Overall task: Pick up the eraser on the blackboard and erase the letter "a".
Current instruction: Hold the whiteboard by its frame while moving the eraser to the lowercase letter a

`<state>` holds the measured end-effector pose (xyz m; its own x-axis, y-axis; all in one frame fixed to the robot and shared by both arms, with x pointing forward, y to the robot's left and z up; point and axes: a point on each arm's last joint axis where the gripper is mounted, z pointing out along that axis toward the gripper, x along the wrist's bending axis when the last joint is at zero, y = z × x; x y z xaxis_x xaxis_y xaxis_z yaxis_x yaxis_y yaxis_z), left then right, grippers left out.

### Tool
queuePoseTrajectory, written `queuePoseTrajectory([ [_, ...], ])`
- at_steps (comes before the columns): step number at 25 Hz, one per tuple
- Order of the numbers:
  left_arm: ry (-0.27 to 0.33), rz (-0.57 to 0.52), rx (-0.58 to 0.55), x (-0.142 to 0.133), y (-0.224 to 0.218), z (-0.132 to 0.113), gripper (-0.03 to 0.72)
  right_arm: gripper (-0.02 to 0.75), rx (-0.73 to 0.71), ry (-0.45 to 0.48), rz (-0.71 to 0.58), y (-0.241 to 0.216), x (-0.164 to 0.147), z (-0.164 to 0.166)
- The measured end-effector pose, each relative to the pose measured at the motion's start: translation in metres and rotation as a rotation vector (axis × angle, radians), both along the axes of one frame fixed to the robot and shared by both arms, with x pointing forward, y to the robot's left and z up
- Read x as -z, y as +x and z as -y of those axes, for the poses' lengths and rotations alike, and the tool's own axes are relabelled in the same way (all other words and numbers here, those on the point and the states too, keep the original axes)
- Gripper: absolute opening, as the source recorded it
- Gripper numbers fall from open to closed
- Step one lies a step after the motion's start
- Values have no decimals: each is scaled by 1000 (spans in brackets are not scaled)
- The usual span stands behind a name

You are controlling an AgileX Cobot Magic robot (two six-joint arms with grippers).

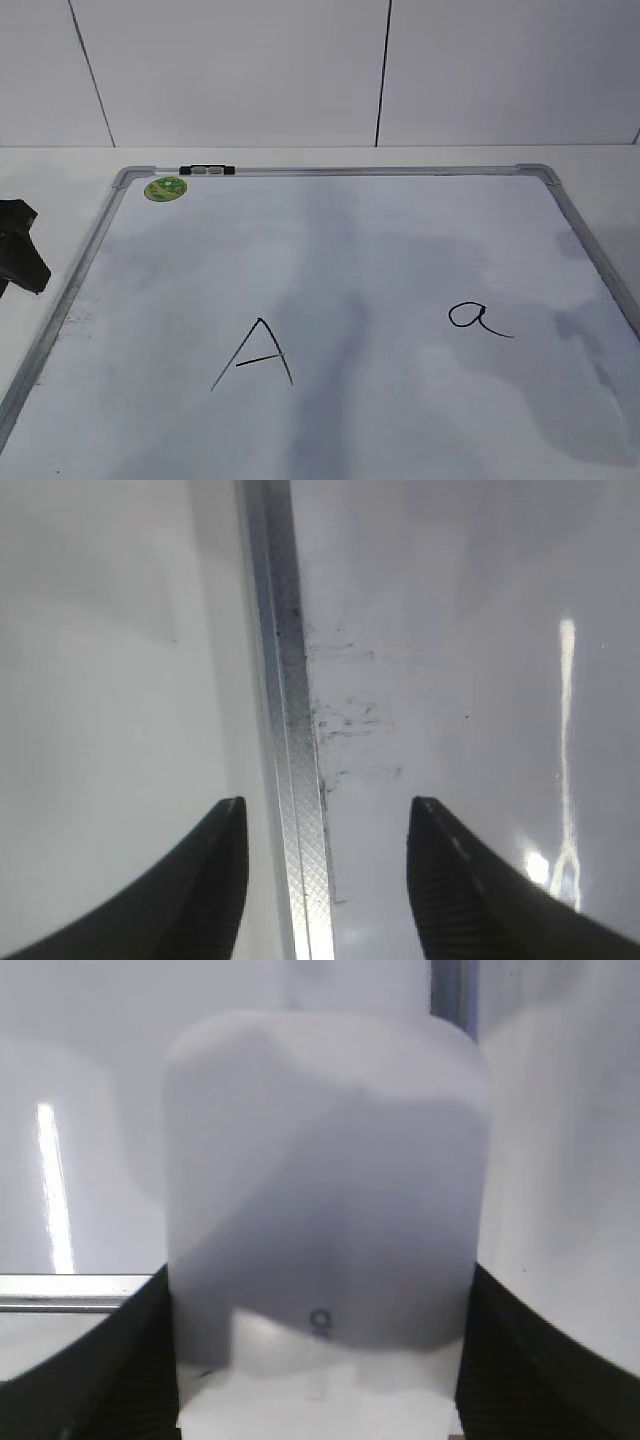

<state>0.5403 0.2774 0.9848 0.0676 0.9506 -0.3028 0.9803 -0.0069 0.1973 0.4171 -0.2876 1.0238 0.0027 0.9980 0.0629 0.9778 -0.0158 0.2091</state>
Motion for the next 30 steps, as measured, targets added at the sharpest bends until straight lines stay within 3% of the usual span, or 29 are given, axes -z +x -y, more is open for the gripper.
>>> queuePoseTrajectory([
  [17,-6,-150,14,42,18,0,253,539,2,4,12,1,0,0],
  [30,-2,-186,6,61,25,0,235,539,3,8,12,1,0,-1],
])
